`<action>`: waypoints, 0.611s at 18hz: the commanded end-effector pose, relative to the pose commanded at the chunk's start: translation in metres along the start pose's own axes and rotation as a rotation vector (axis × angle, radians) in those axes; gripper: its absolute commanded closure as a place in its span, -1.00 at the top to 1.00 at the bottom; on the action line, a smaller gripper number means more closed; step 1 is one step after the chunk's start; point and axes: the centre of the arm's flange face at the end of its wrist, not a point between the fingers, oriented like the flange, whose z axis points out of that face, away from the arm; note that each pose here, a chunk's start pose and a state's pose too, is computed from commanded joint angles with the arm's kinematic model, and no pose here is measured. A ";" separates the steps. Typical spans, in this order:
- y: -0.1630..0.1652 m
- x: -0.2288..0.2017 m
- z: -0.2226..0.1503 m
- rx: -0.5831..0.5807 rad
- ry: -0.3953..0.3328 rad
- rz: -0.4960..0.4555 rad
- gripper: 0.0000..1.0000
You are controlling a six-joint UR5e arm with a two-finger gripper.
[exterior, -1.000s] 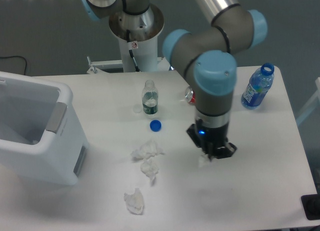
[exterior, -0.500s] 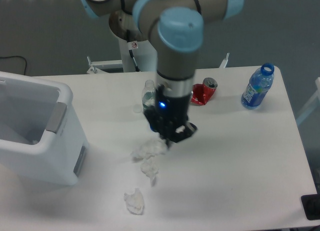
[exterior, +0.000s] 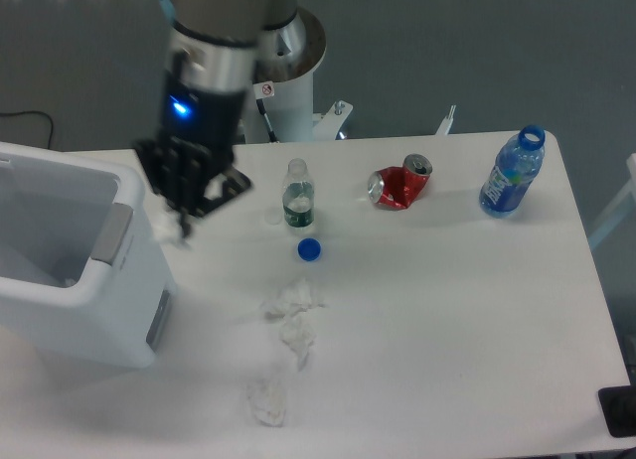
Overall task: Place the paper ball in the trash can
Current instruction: 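Carry the held paper ball across the table over the white bin, then open the gripper to drop the paper ball into the bin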
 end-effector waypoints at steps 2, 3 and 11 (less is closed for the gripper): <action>-0.008 0.025 0.002 0.004 0.024 0.035 -0.75; -0.010 0.036 0.005 0.003 0.038 0.050 -0.75; -0.019 0.055 0.069 -0.034 0.102 0.104 1.00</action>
